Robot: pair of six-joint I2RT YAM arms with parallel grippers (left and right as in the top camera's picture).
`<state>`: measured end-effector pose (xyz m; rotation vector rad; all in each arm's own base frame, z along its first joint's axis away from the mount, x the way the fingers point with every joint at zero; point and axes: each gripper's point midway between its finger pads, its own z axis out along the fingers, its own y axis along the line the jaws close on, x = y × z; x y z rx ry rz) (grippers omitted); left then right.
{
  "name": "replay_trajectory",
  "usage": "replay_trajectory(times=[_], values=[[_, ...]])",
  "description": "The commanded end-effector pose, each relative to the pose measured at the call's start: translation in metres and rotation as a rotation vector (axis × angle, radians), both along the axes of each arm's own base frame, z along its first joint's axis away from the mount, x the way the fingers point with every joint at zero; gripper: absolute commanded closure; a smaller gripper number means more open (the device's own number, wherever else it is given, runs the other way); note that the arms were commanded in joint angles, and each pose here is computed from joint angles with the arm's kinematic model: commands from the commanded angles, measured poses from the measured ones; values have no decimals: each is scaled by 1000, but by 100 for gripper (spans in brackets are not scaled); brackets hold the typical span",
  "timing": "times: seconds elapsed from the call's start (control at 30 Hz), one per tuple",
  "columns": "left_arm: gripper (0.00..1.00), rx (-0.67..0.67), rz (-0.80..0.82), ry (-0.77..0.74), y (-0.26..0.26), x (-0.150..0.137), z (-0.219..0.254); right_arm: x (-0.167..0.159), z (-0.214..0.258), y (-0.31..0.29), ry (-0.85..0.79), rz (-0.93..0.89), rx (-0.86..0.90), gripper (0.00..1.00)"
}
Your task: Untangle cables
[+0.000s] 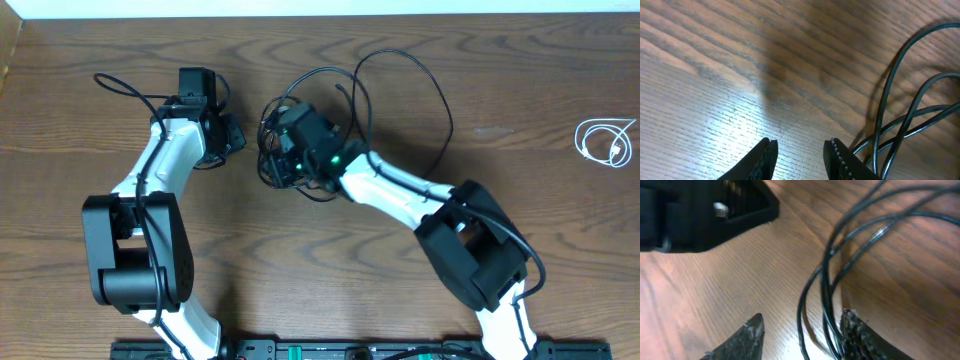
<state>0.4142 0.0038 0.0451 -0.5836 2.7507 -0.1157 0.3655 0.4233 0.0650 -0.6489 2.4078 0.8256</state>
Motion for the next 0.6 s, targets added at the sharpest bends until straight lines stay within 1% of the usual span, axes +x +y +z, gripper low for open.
replay_trajectory(times=[0.0, 0.07, 0.13, 0.2, 0.27, 0.37, 0.47, 0.5, 0.57], values=[[64, -9, 84, 24, 14, -4, -5, 7, 1, 7, -136, 3, -59, 60], [64, -37, 110, 27, 21, -6, -5, 7, 8, 14, -173, 22, -39, 57], [62, -75, 138, 30, 30, -8, -6, 10, 14, 19, -204, 27, -17, 59], [52, -84, 180, 36, 39, -10, -7, 13, 18, 20, -218, 21, -7, 60], [47, -88, 215, 39, 49, -13, -8, 18, 21, 19, -242, 1, -6, 60], [46, -97, 264, 47, 59, -17, -10, 26, 23, 21, -279, -25, 5, 61], [45, -97, 271, 51, 61, -18, -10, 31, 20, 26, -299, -28, 28, 60], [43, -97, 270, 51, 61, -18, -10, 33, 15, 28, -305, -29, 34, 61], [42, -98, 269, 50, 60, -18, -10, 37, 7, 30, -313, -37, 37, 62]])
